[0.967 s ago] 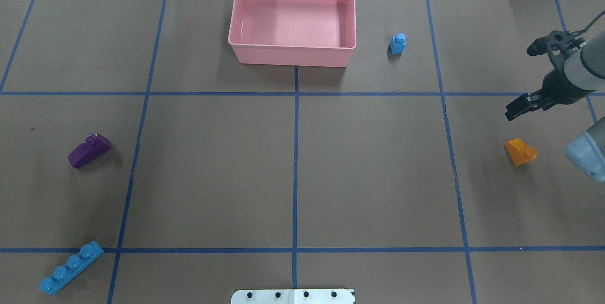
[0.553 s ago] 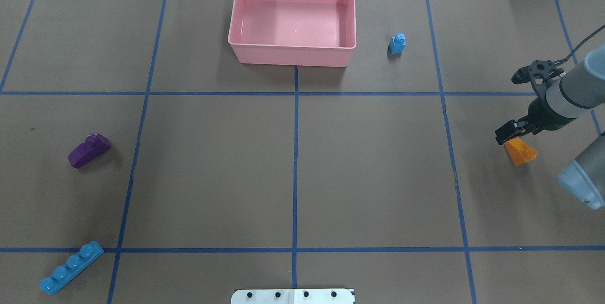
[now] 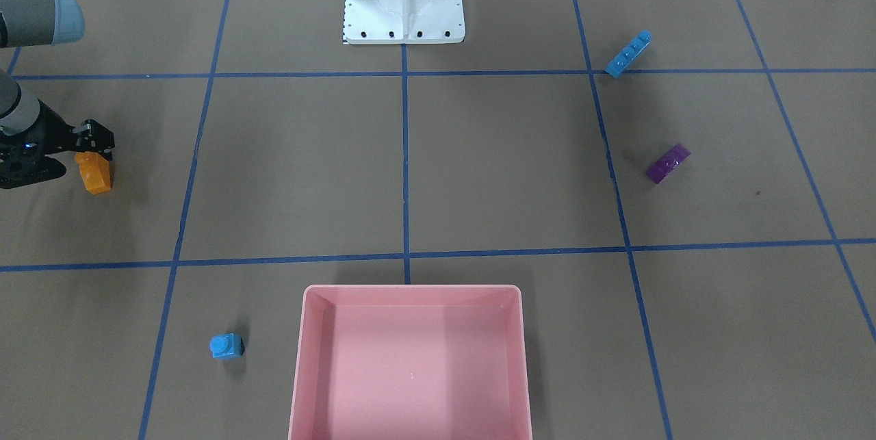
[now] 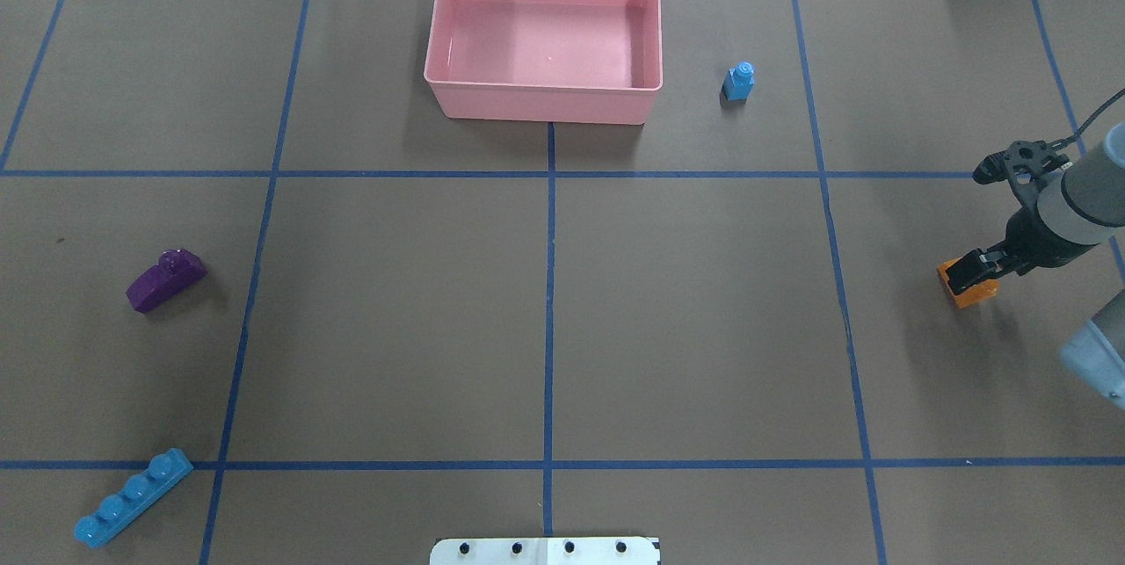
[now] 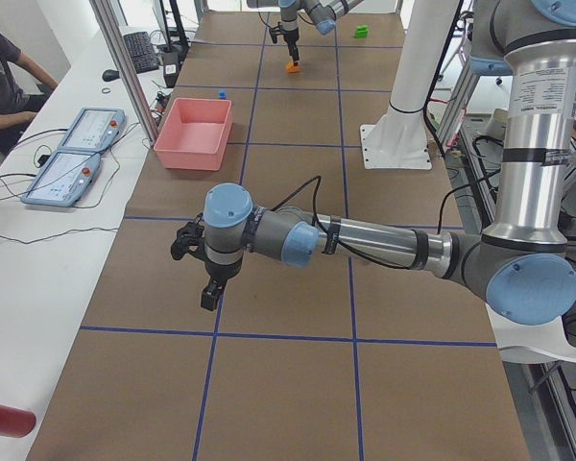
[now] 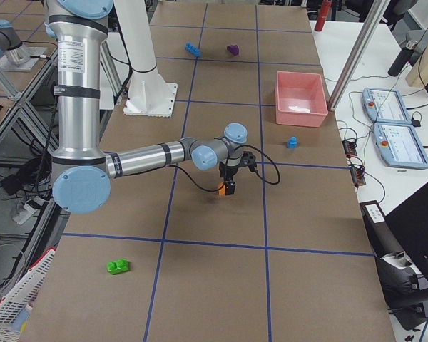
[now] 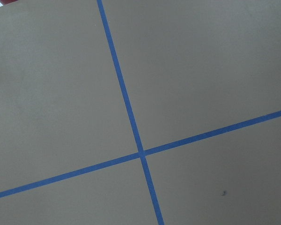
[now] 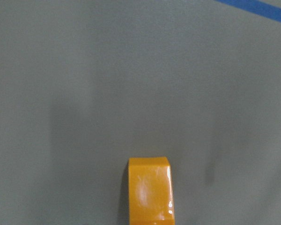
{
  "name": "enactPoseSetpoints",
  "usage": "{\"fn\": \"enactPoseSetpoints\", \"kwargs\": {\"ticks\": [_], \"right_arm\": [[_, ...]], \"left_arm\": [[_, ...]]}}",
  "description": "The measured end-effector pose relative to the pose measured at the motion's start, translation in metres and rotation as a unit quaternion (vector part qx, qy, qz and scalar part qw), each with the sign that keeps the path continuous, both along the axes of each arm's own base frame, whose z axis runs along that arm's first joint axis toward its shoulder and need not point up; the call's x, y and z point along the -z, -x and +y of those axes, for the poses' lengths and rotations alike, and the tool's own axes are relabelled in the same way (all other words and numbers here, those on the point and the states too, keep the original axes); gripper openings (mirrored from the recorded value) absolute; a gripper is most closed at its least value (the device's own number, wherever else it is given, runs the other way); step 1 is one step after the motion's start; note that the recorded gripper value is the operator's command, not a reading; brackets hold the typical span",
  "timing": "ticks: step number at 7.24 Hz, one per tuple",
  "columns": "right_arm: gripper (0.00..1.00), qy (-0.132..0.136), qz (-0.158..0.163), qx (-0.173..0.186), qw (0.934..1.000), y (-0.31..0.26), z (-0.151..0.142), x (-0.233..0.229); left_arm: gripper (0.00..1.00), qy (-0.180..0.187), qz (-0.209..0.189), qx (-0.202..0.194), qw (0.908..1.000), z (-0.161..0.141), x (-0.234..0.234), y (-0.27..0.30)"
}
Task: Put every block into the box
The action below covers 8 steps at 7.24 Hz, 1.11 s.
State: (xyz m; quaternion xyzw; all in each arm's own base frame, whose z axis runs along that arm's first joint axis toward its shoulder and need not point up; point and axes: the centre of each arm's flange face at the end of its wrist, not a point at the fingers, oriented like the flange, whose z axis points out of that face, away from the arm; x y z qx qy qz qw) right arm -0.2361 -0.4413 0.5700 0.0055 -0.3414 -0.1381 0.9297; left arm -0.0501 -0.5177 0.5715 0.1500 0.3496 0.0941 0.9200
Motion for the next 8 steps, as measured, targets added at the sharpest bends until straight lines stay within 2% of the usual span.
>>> {"fn": "enactPoseSetpoints", "kwargs": {"ticks": [1, 2, 3, 4, 8], "right_arm": [[0.89, 0.001, 0.001, 0.002, 1.0000, 0.004, -0.002, -0.001], [0.60, 0.001, 0.001, 0.003, 1.0000, 0.008, -0.006, -0.001], [0.20, 0.001, 0.001, 0.003, 1.0000, 0.011, -0.008, -0.001], [0.00, 0.001, 0.000, 0.004, 1.0000, 0.013, -0.009, 0.000], [0.00, 0.005, -0.007, -0.001, 1.0000, 0.001, -0.008, 0.004]], "left_arm": [[1.00, -0.001, 0.000, 0.000, 1.0000, 0.000, 0.000, 0.000], [1.00, -0.002, -0.001, -0.001, 1.0000, -0.001, 0.001, 0.000], [1.00, -0.004, -0.001, -0.002, 1.0000, -0.002, 0.002, 0.000], [1.00, -0.005, 0.000, -0.002, 1.0000, -0.002, 0.003, 0.000], [1.00, -0.015, 0.003, 0.007, 0.9999, -0.004, 0.027, 0.000]]}}
